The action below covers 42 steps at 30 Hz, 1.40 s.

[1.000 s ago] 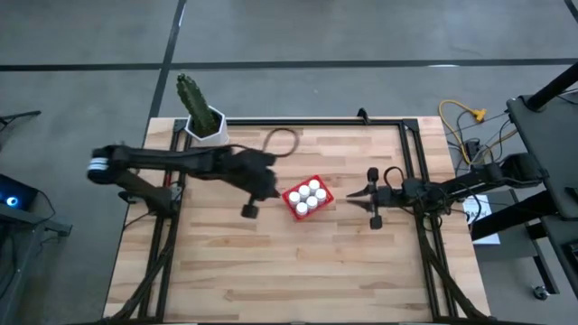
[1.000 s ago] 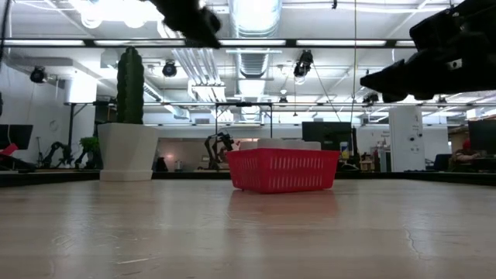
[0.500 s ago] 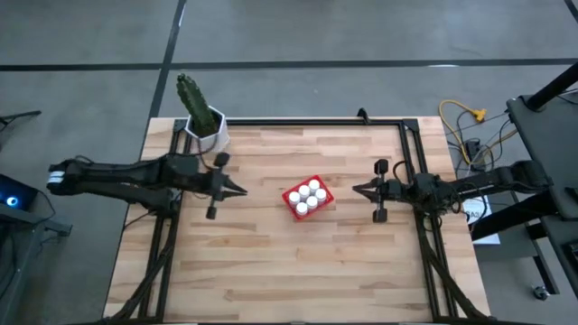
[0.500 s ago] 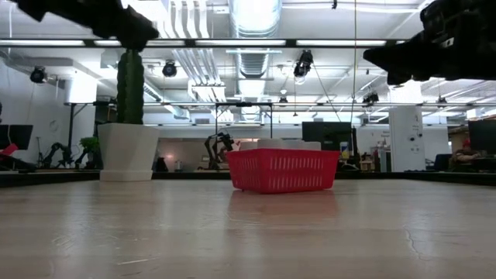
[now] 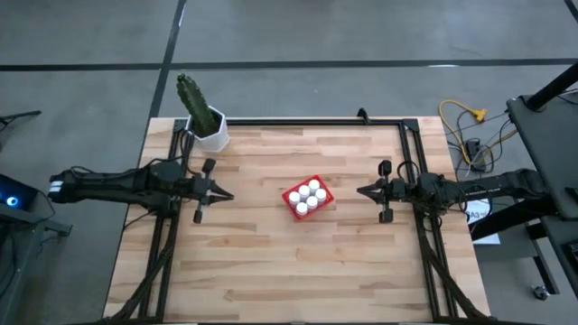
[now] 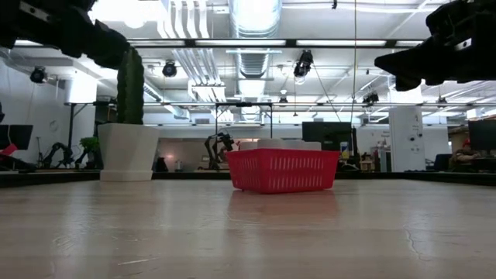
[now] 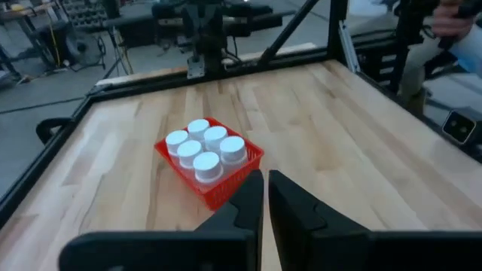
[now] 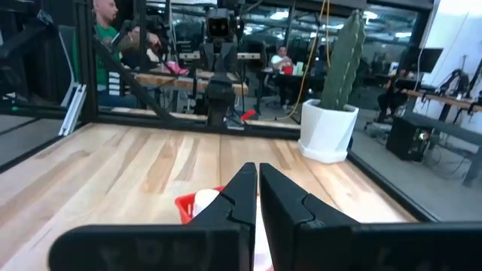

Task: Pick and place pill bottles into a basket
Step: Return to Home Position

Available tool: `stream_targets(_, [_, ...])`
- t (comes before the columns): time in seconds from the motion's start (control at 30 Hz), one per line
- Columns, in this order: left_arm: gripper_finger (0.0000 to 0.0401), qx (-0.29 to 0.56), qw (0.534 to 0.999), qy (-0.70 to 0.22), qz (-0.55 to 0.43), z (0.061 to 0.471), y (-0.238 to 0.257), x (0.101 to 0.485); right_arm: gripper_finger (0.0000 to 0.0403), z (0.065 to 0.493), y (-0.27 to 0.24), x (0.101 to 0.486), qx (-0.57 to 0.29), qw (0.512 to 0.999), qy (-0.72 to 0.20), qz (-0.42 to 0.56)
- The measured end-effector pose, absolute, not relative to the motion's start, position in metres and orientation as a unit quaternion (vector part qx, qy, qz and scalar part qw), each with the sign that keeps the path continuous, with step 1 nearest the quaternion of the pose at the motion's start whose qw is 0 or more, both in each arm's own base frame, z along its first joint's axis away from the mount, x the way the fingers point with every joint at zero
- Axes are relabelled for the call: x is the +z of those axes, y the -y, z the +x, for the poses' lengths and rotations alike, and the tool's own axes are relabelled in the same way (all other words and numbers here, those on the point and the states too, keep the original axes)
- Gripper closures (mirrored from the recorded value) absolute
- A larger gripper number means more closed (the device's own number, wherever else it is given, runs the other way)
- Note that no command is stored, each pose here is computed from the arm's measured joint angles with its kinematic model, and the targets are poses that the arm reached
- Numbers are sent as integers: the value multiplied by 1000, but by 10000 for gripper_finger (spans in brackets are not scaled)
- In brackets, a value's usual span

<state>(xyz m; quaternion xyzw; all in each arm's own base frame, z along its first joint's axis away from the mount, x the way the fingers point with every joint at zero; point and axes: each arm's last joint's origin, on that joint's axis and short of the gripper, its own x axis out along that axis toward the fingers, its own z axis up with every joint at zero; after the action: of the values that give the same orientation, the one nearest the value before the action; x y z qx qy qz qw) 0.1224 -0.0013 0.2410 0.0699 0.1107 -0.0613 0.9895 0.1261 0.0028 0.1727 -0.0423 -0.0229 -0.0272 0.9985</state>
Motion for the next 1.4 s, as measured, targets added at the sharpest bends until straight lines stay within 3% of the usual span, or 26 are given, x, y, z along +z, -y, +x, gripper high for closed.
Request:
stream_targets(0.43, [396,-53,995,-62,62,100,2,216,394,109,-2,172,-32,999,18,-30])
stream_targets(0.6, [396,-3,998,-34,55,92,-1,213,394,105,0,166,-62,998,-9,-23])
stream_targets(1.4, [396,56,995,-79,21,97,-5,175,394,101,1,165,-70,996,-16,-61])
